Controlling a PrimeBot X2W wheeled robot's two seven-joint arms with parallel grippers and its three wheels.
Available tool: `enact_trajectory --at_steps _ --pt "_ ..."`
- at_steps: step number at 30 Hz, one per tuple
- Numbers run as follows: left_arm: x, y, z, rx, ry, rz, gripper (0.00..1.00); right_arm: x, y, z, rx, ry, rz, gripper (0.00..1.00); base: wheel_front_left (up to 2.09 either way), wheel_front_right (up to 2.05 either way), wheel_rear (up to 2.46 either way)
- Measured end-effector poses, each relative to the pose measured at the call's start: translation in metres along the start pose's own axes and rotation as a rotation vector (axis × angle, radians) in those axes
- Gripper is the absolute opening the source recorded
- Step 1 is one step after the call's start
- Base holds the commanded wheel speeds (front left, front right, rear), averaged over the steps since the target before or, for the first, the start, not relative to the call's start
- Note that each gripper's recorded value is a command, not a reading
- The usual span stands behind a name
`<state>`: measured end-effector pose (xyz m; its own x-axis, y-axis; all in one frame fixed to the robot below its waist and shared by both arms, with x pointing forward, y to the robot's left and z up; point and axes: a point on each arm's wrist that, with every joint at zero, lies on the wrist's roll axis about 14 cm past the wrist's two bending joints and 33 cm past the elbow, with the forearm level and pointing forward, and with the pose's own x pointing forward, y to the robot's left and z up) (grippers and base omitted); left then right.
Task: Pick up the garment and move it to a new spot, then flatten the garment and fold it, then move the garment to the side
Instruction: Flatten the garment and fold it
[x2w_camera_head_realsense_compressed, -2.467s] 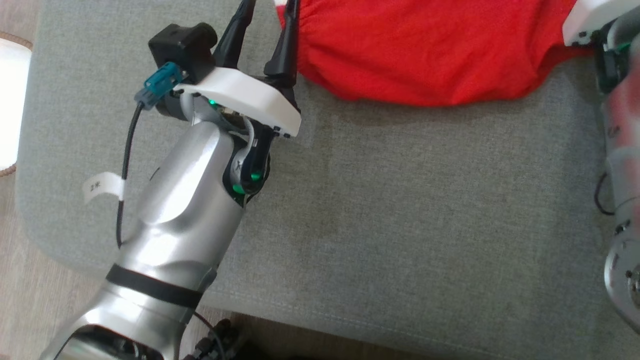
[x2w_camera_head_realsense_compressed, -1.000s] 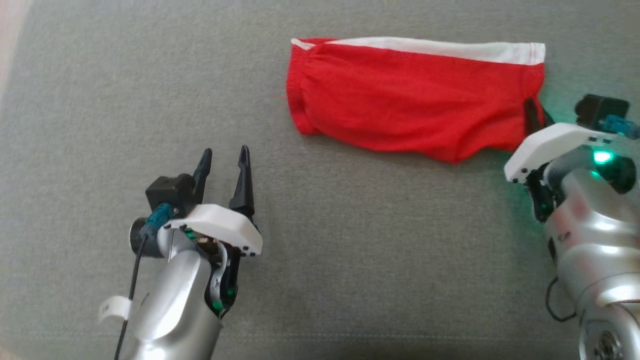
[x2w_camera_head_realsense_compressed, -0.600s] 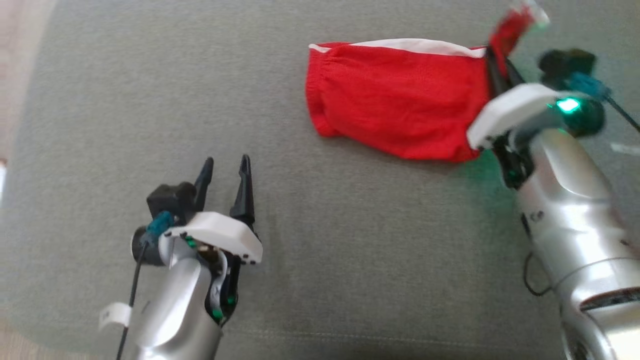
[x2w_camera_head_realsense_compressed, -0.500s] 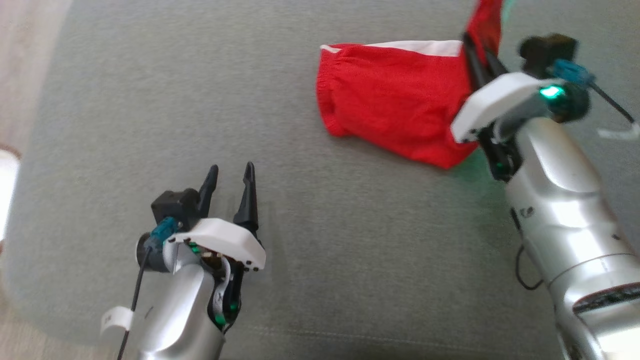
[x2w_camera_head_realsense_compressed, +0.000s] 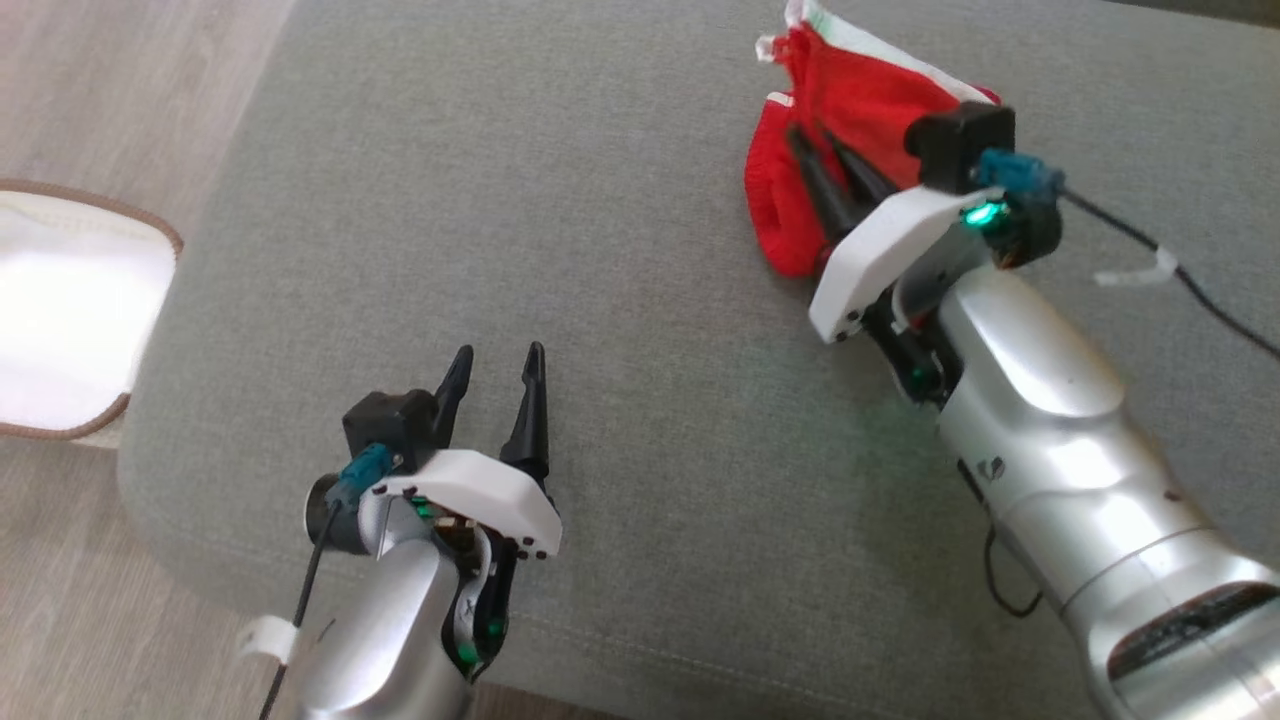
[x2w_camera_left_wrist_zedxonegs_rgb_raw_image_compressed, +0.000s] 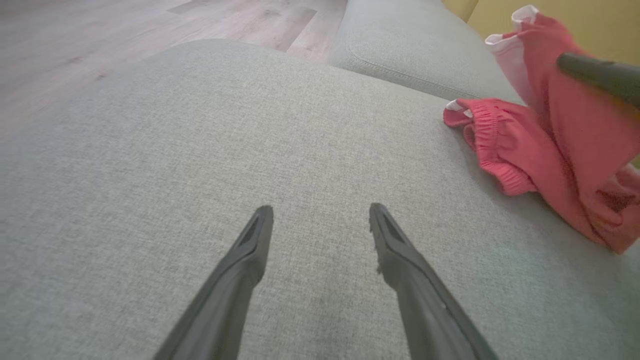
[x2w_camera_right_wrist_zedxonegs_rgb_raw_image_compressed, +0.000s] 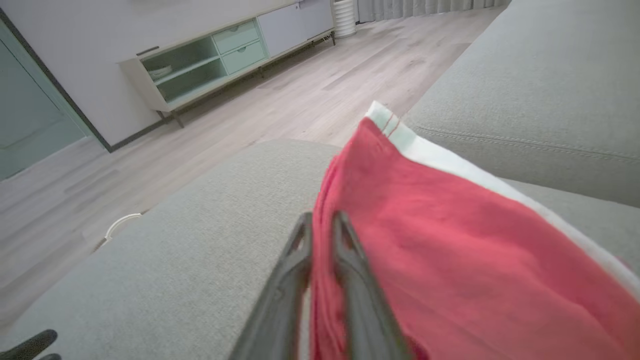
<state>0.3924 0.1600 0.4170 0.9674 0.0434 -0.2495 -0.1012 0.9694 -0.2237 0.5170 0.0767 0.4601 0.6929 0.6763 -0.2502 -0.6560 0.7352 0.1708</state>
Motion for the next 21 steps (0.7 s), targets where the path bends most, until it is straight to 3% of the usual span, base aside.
enact_trajectory --at_steps 4,7,15,21 --pt "-0.001 -0.001 0.002 0.006 -0.005 0.004 1.0 -0.003 0.008 0.004 0.045 -0.061 0.016 1.0 0.0 0.0 0.0" --pt "0.003 -0.004 0.003 0.026 -0.012 -0.004 1.0 -0.011 -0.009 0.015 0.066 -0.139 -0.036 1.0 0.0 0.0 0.0" --pt "0.023 -0.023 0.016 0.101 -0.064 -0.047 1.0 -0.073 -0.107 0.031 0.12 -0.281 -0.348 1.0 0.0 0.0 0.0" --pt "0.032 -0.036 0.019 0.137 -0.083 -0.075 1.0 -0.135 -0.142 -0.014 0.129 -0.242 -0.524 1.0 0.0 0.0 0.0"
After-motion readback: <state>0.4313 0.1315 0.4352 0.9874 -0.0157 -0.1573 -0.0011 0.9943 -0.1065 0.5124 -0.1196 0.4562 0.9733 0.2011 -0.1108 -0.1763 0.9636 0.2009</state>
